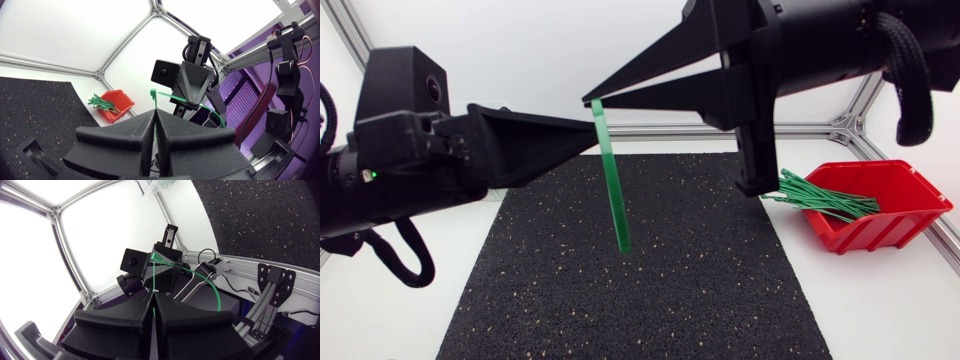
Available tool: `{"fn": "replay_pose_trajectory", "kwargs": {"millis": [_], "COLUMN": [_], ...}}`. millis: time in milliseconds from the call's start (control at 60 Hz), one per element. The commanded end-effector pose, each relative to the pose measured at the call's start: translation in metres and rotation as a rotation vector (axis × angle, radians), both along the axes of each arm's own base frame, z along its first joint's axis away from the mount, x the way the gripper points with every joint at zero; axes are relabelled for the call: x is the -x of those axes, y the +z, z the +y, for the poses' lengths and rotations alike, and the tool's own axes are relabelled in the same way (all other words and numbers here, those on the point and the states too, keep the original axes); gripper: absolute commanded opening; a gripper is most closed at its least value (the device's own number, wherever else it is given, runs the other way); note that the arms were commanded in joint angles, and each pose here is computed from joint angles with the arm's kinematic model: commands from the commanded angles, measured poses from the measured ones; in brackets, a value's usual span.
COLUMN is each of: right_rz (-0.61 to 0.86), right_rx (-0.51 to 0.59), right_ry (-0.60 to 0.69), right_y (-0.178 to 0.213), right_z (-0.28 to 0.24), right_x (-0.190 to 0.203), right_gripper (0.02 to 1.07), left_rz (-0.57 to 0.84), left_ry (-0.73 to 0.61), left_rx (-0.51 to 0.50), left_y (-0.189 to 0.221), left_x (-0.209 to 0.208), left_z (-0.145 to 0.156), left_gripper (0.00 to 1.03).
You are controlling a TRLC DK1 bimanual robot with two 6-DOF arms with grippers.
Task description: Take a green cable tie from the red box, thread the tail through the head to close it, then place it in the transparent bin on the left.
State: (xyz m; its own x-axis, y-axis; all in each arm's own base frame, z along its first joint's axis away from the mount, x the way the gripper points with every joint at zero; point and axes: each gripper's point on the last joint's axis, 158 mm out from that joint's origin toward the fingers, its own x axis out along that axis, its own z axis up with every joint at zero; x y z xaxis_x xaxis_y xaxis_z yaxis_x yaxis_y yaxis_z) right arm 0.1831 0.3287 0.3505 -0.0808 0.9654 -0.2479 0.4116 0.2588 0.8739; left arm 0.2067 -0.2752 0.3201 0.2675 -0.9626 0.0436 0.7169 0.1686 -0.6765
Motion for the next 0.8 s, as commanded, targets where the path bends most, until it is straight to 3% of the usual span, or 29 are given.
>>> {"fn": "replay_pose_trajectory", "kwargs": {"millis": [0, 783], "right_rz": [0.044, 0.116], "right_rx": [0.005, 0.039], "right_ry": [-0.015, -0.010], "right_y": [-0.006, -0.030], "right_z": [-0.002, 0.010], "right_x": [-0.001, -0.014], "right_gripper": [0.08, 0.08], "left_rz": [-0.006, -0.023], "left_ry": [-0.008, -0.021], "left_rx": [0.002, 0.001], "left_y": [-0.002, 0.001], "left_x": [0.005, 0.012], "left_z": [0.000, -0.001], "left_gripper": [0.03, 0.03]}}
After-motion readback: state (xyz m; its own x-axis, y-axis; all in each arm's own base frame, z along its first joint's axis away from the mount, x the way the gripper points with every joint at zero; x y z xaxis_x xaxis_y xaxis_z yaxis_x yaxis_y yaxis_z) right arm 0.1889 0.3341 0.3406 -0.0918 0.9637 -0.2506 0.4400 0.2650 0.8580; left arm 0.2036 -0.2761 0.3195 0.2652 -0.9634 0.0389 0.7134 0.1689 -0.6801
